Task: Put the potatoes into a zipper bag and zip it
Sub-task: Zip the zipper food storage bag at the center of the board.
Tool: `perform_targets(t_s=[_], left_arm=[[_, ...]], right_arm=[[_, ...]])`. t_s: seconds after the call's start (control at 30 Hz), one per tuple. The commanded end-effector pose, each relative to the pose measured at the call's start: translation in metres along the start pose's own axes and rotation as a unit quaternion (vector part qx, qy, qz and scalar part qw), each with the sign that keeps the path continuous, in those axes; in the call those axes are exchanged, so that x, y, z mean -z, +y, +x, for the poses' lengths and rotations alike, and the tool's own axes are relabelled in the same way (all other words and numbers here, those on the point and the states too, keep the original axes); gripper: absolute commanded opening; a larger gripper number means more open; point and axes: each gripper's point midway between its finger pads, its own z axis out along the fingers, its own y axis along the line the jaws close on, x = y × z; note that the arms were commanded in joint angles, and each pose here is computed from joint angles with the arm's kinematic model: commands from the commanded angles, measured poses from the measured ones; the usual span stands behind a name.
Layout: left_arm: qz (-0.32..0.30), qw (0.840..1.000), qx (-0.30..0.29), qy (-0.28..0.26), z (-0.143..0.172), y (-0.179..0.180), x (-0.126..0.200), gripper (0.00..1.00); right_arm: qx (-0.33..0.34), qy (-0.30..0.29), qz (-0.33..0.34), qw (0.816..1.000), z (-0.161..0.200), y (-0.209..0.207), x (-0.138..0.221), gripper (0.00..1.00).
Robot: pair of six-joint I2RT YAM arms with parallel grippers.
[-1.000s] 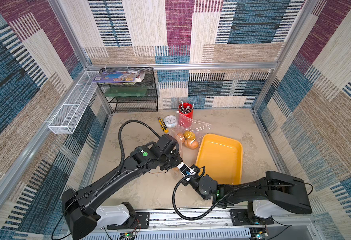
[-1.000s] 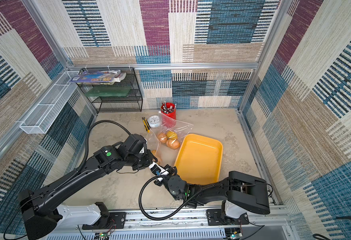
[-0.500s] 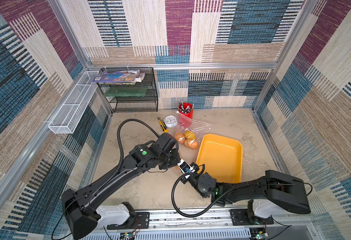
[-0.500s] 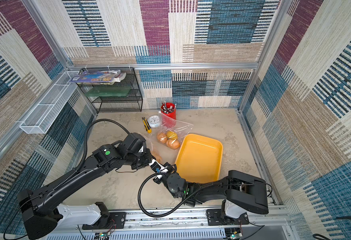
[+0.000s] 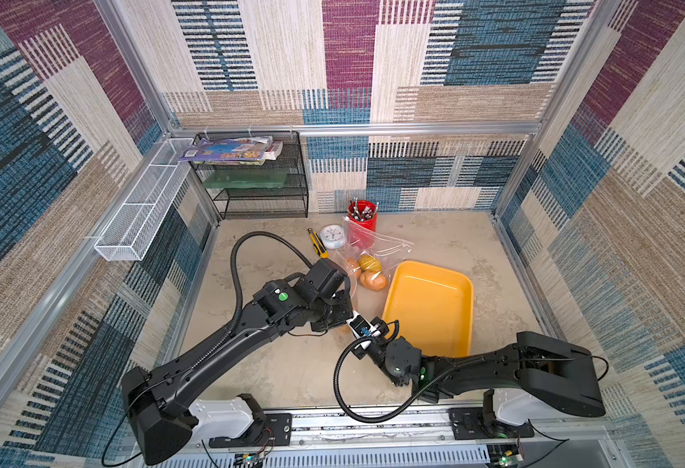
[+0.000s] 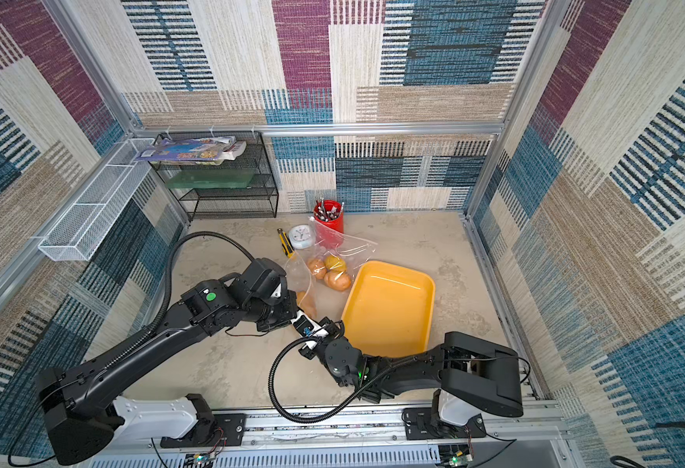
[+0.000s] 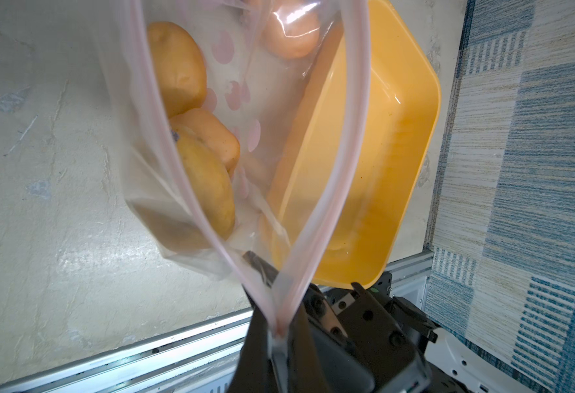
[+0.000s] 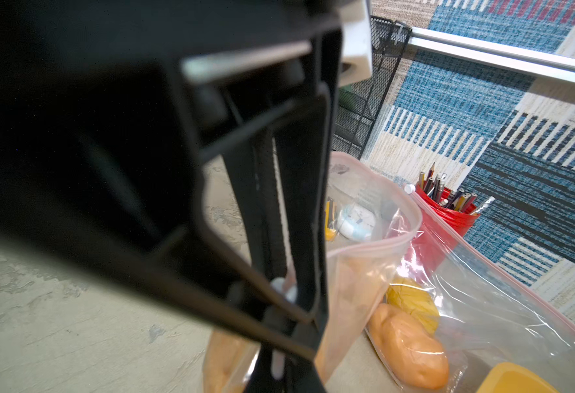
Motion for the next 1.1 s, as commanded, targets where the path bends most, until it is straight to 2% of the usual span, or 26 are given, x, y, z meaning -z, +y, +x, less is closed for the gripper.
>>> perform_targets(t_s=[0.0, 0.6, 1.07], left_arm=[[-0.010, 1.000, -0.005, 0.003, -0.001, 0.004, -0.001, 0.00], [-0.025, 0.999, -0.005, -0.043, -0.042, 0.018, -0.003, 0.00], [-0.043, 0.995, 0.021, -0.093, -0.092, 0.039, 0.011, 0.00]], right_arm=[[-0.005, -0.011, 0.003, 1.000, -0.006, -0.001, 0.003, 0.00], [-0.007, -0.024, -0.037, 0.999, -0.012, 0.016, 0.024, 0.00], [-0.020, -0.035, -0.069, 0.997, -0.019, 0.025, 0.044, 0.00]])
